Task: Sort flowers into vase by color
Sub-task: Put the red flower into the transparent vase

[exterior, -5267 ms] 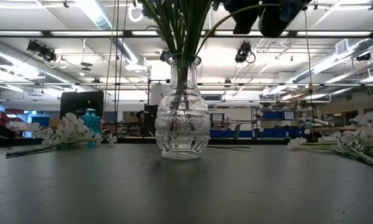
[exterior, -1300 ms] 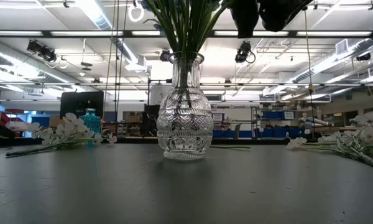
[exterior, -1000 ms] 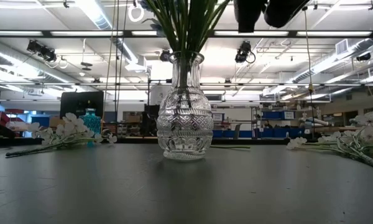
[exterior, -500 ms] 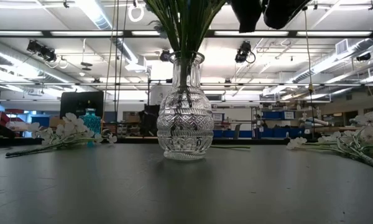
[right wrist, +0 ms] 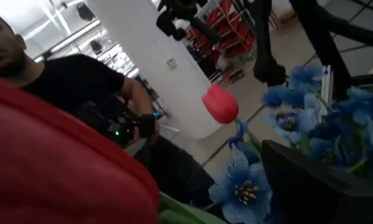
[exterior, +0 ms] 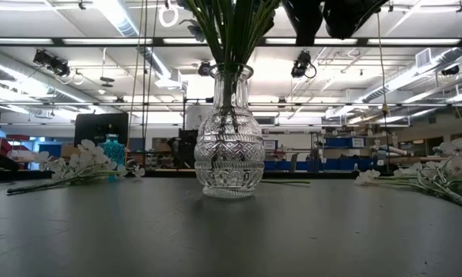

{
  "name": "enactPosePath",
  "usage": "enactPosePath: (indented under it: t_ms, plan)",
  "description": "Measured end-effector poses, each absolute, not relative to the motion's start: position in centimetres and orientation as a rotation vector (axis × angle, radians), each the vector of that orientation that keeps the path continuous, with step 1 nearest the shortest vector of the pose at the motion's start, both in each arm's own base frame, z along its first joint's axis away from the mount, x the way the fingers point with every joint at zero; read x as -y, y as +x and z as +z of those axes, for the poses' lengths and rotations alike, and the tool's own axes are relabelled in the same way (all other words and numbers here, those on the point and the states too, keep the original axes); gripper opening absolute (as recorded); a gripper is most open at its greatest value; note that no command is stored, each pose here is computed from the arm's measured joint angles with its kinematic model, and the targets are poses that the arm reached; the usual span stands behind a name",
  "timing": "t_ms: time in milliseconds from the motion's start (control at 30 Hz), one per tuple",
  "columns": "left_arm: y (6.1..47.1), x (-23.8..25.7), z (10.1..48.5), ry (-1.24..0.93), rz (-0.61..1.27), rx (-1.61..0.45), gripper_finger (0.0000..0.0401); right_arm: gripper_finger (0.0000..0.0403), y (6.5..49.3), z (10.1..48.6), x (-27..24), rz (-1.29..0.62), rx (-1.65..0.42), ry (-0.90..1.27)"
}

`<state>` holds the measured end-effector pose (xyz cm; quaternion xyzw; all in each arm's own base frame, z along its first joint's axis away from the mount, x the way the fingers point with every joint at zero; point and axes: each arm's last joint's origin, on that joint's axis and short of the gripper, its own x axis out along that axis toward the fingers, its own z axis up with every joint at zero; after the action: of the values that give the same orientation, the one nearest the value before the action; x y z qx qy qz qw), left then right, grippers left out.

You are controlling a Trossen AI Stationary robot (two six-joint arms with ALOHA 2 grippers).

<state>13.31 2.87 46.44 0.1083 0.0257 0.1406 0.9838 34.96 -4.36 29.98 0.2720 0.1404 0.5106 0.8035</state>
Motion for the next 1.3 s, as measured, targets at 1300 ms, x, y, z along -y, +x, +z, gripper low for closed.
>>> enactPosePath:
  t_ms: [1300]
  plan:
    - [13.3,-2.9,46.4,0.218,0.282,-0.052,0.0215,0.0296,36.2,30.7,1.2,0.939,-0.153,0.499]
